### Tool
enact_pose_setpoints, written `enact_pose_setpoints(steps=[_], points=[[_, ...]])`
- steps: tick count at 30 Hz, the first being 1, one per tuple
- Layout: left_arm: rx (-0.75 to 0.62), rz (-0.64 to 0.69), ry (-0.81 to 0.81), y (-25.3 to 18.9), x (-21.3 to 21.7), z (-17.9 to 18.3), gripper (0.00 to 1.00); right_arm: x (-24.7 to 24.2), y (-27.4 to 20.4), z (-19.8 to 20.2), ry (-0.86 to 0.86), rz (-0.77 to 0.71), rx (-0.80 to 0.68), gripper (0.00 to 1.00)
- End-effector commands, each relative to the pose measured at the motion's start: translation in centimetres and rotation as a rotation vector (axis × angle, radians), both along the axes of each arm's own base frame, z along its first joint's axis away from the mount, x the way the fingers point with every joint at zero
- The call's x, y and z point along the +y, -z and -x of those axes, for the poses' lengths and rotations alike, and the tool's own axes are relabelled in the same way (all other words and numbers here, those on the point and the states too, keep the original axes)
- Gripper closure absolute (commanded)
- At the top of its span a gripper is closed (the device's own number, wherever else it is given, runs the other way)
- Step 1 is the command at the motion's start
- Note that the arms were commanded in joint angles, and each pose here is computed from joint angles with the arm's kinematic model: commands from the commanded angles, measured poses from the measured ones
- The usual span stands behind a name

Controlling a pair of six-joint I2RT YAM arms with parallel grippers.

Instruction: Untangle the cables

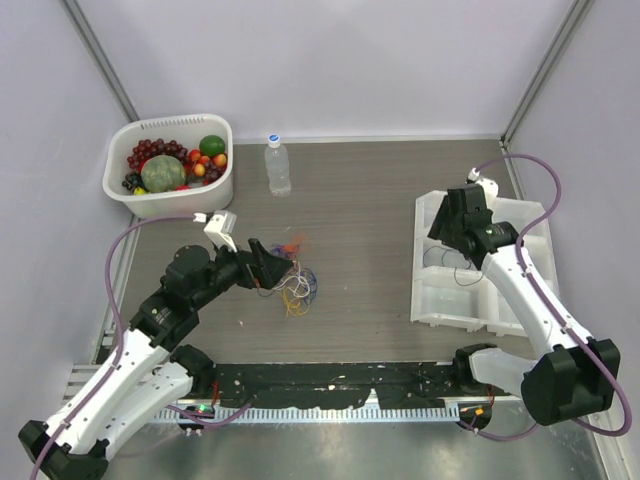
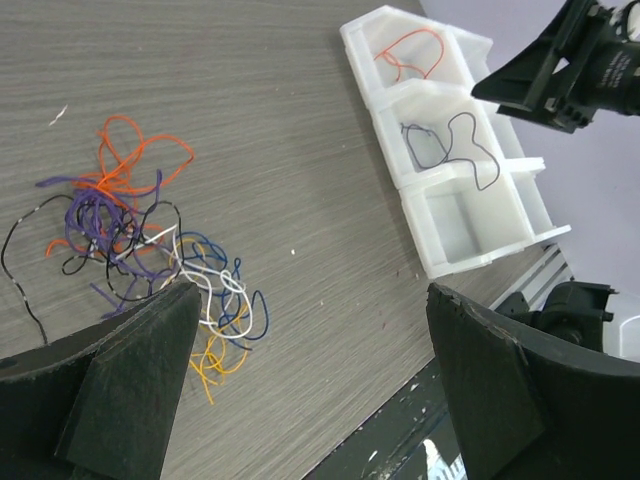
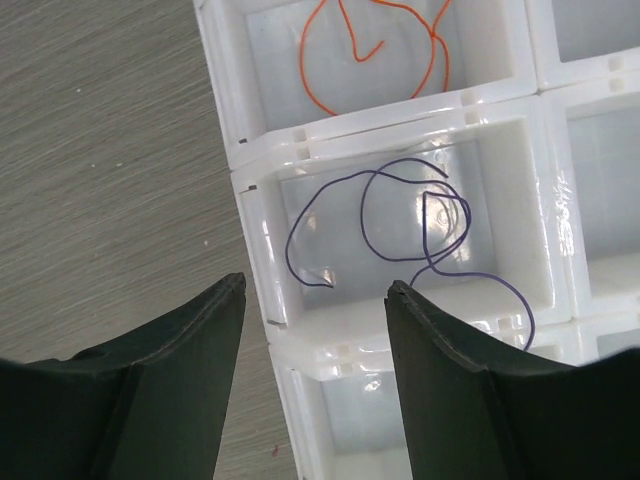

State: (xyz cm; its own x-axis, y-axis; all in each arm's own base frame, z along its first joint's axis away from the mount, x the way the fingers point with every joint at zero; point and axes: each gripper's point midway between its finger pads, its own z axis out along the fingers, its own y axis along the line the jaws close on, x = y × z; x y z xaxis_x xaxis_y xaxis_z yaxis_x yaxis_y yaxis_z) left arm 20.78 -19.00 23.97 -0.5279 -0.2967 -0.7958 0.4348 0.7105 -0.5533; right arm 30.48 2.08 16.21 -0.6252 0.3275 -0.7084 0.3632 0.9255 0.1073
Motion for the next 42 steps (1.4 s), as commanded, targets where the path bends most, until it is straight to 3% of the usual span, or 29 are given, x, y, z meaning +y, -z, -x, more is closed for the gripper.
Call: enact_pose_setpoints(steps=[1,5,13,15,17,18,20,27,33,36,42], points=[[-0.006,-0.021,0.003,0.7,0.0,-0.3,0.00,-2.2,0.2,1.0,0.115,0.073,0.007,0.41],[0.007,-0.021,0.013,0.7,0.0,0.0,0.00,-4.3,1.6,1.5,0.159,0.168,0.050,0.47],[0.001,-0.018,0.052,-0.1,-0.3,0.6,0.01,-5.1,5.4,0.5,0.141,0.231,0.137,0.48],[-0.003,-0.010,0.046,-0.2,-0.3,0.6,0.01,-4.8,5.8,-0.3,0.131,0.230,0.157,0.56],[-0.003,0.002,0.044,-0.2,-0.4,0.5,0.01,-4.9,5.7,-1.4,0.134,0.243,0.145,0.75],[0.000,0.010,0.046,-0.3,-0.4,0.6,0.01,-4.9,5.0,-2.0,0.126,0.261,0.129,0.88],[0.003,0.018,0.060,-0.4,-0.6,0.9,0.01,-5.4,4.3,-3.0,0.130,0.292,0.116,0.99],[-0.006,0.010,0.053,-0.9,-0.2,1.1,0.02,-3.2,-0.9,-6.5,-0.008,0.233,-0.121,0.99],[-0.016,0.023,0.044,-1.2,0.1,1.5,0.02,-2.7,-3.5,-6.7,-0.047,0.218,-0.317,1.00],[-0.018,0.025,0.038,-1.2,0.4,1.7,0.02,-2.3,-3.1,-6.4,-0.059,0.193,-0.387,0.99],[-0.030,0.022,0.030,-1.3,0.8,2.0,0.02,-2.3,1.1,-3.9,0.006,0.106,-0.369,0.99]])
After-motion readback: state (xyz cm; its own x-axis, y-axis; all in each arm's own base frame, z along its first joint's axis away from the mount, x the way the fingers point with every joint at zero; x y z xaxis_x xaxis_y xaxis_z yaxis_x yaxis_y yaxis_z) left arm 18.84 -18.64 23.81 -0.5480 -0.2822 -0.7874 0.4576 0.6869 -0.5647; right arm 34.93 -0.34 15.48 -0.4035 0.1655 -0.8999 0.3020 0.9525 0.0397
